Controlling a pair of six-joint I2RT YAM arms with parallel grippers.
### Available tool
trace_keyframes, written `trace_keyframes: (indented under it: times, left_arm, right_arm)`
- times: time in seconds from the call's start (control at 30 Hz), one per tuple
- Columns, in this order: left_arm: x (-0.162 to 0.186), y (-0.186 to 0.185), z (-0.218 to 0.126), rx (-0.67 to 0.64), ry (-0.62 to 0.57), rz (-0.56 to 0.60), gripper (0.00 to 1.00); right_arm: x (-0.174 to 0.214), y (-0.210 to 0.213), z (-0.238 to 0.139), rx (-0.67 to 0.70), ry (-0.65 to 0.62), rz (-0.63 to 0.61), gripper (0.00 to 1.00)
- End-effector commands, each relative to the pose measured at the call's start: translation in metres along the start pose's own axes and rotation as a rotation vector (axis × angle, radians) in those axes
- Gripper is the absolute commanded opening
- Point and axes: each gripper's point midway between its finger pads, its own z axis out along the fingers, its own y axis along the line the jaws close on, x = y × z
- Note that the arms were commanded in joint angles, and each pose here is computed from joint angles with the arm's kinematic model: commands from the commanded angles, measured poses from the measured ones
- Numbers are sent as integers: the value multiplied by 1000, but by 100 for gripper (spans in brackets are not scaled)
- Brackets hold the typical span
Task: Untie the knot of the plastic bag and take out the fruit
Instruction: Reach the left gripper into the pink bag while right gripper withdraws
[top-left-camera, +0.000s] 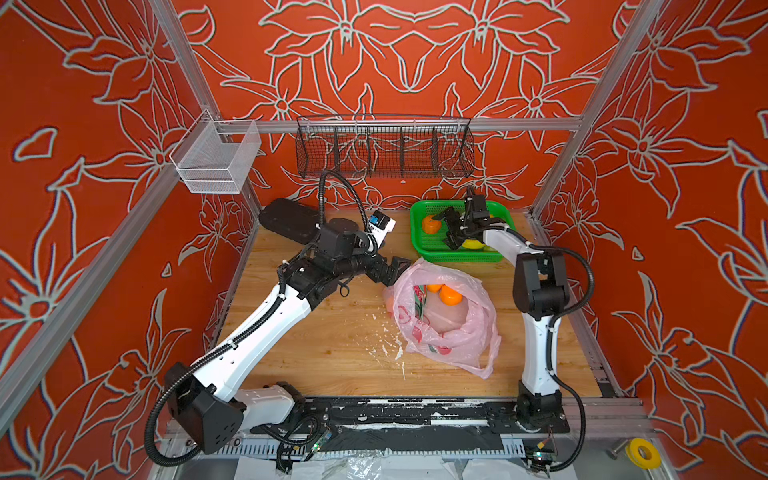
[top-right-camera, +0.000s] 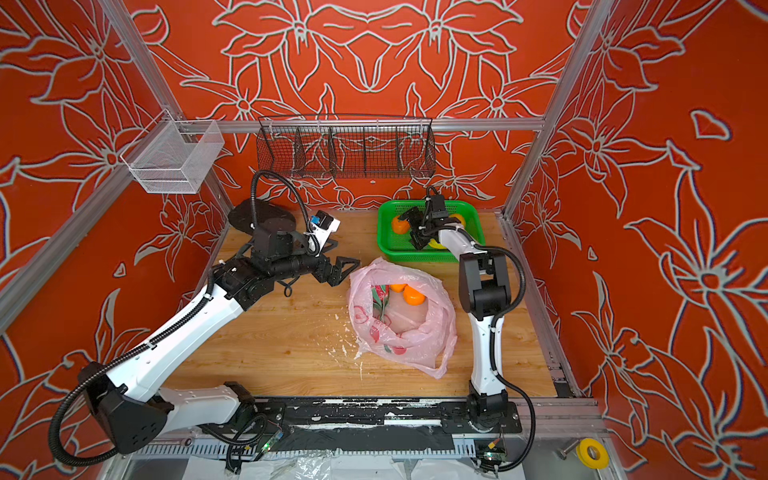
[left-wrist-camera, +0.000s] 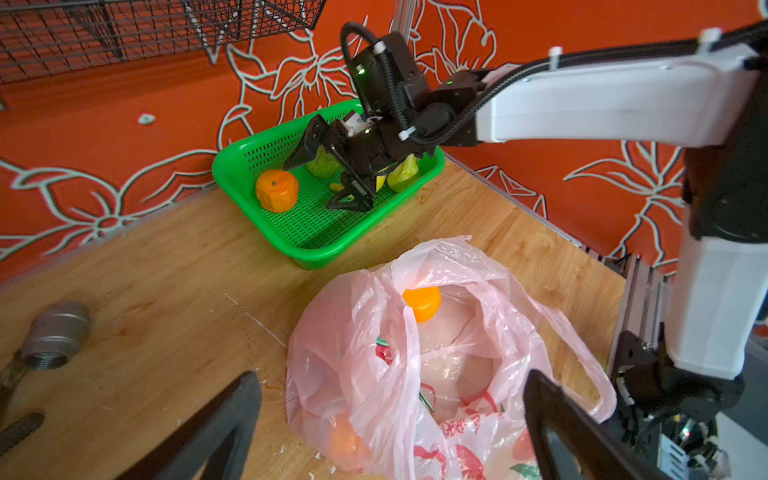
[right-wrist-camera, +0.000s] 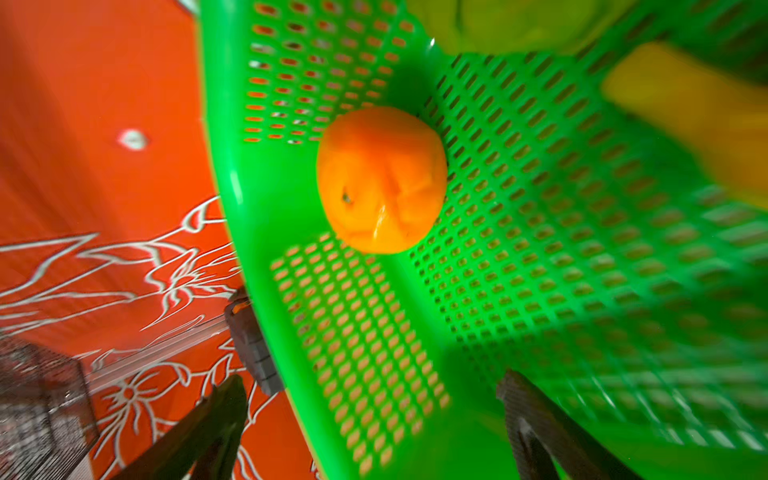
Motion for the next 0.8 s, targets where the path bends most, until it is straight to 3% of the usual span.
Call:
trace_keyframes:
  times: [0.0,0.27,0.43,0.6,0.77]
  left_arm:
    - [-2,-12,4,-5,18,-76,92]
    - [21,-63,18,-76,118,-81,83]
    - [44,-91,34,-124,177,-175,74]
    - [90,-100,61,-209,339,-368,67]
    - [130,-109,98,-258,496,-403,63]
  right_arm:
    - [5,13,-44,-12,-16,-89,97]
    - [46,-14,-155,119,-48,-358,97]
    - [81,-36,-222,145,-83,-487,97]
    - [123,-69,-283,132,-112,-510,95]
    - [155,-87,-327,66,-147,-495,94]
